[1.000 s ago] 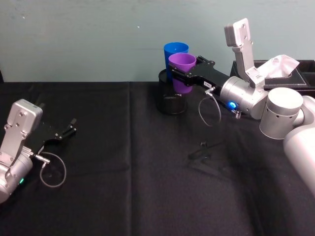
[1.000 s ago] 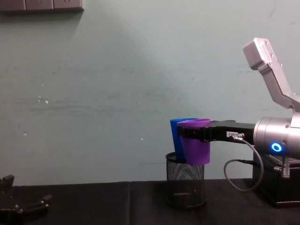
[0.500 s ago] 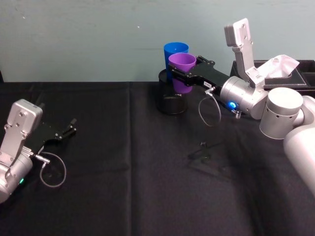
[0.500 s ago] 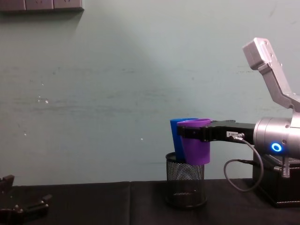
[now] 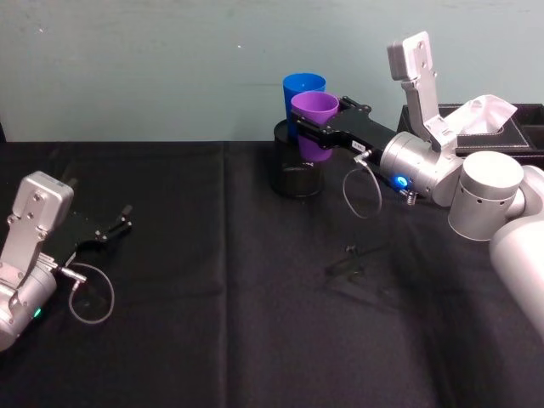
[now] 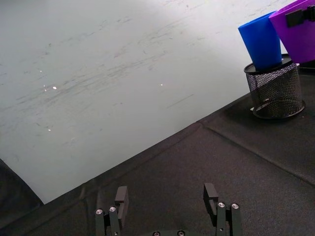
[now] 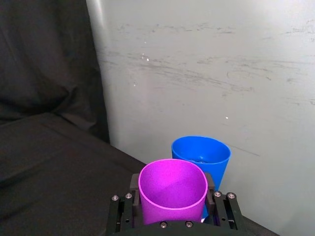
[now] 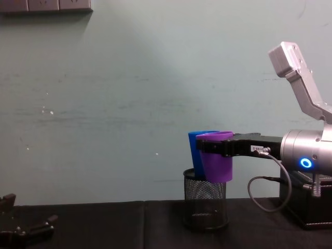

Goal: Pick up one cup with a gripper and tap it against the other cup.

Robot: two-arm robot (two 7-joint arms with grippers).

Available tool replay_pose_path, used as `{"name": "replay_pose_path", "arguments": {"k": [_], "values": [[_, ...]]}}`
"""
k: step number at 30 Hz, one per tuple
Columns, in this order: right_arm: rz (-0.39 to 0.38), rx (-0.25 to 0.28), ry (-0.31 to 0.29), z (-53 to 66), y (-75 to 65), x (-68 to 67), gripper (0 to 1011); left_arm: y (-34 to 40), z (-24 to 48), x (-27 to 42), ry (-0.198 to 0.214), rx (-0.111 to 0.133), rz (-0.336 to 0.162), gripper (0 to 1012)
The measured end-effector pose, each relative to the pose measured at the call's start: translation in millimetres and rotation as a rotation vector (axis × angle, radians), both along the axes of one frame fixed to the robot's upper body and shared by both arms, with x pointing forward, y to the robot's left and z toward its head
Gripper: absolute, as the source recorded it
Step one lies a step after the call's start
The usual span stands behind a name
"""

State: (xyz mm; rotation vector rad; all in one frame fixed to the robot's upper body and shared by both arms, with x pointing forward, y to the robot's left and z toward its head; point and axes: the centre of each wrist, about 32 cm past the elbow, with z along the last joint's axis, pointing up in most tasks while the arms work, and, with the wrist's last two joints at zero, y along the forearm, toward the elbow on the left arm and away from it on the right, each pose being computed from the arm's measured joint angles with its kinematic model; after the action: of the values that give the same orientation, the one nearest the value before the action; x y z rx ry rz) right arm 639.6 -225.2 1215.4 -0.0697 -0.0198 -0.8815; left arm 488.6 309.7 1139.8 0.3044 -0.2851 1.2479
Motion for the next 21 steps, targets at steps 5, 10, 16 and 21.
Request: {"name": "replay_pose_path", "arguments": {"k": [5,10,16,21], "values": [[0.000,0.000,0.000,0.0,0.0,0.0,733,0.0,0.0,0.0,0.000,0.000,0.000,1000],[0.000,0.000,0.000,0.0,0.0,0.0,733,0.0,0.0,0.0,0.000,0.000,0.000,1000],[0.000,0.000,0.000,0.0,0.0,0.0,733,0.0,0.0,0.0,0.000,0.000,0.000,1000],[0.000,0.000,0.000,0.0,0.0,0.0,733,0.0,0.0,0.0,0.000,0.000,0.000,1000]]}}
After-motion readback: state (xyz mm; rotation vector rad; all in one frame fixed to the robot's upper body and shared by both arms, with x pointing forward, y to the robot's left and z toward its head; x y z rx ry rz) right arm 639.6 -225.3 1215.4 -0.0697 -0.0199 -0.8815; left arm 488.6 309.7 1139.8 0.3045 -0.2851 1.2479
